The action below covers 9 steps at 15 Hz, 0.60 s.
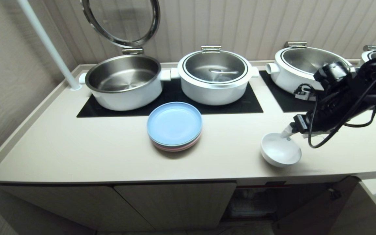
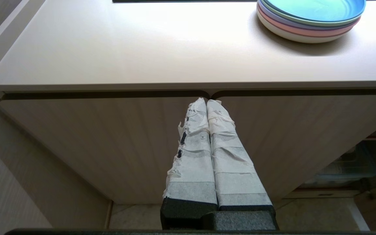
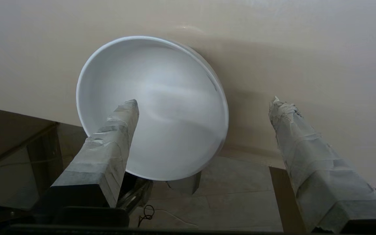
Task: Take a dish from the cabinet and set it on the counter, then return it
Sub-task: Pick up the bowl from the table
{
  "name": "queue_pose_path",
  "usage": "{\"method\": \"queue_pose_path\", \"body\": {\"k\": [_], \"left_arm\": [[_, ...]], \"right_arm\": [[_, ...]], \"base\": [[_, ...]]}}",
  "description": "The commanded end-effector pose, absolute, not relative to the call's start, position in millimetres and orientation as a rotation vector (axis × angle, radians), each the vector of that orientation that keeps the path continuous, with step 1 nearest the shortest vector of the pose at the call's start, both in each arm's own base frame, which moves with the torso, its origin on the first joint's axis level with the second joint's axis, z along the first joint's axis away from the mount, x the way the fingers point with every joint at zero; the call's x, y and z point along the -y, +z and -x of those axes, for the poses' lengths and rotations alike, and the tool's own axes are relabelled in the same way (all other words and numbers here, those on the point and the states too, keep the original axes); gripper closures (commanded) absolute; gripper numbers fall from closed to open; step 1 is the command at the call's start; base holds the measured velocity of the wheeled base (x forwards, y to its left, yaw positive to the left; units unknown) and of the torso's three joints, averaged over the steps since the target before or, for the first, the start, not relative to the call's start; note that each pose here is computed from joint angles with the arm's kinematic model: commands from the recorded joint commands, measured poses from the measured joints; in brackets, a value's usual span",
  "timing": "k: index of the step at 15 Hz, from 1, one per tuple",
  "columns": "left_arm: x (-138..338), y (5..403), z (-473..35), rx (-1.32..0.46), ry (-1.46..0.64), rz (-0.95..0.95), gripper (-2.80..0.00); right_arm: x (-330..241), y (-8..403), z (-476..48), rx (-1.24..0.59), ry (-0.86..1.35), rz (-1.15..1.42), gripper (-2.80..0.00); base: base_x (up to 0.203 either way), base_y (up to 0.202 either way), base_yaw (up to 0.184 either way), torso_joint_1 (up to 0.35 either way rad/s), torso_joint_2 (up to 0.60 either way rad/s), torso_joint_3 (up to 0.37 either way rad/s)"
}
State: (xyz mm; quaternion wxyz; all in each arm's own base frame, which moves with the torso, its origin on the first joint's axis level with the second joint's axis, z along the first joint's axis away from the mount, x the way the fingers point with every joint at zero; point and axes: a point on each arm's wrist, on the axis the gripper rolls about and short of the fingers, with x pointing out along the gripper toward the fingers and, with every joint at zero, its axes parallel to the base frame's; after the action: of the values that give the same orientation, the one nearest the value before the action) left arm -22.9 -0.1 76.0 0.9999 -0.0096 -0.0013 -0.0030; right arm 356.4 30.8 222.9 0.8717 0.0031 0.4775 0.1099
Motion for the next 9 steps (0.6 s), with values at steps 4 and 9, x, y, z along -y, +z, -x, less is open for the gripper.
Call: {"method": "queue_pose_path", "body": {"k": [4,9], "left_arm": [[0,76,23,0.003,-0.005,0.020,0.00],[0,76,23,0.003,-0.006,0.020,0.00]], "right_arm": [[-31,205,-369,-1.043,0.237,0.030,-2.80],[-32,187,-385,-1.071,0.191,0.058,-2.80]], "base": [[0.000,0.000,0.000,0.000,0.00,0.000],[0.000,0.000,0.000,0.000,0.00,0.000]]}}
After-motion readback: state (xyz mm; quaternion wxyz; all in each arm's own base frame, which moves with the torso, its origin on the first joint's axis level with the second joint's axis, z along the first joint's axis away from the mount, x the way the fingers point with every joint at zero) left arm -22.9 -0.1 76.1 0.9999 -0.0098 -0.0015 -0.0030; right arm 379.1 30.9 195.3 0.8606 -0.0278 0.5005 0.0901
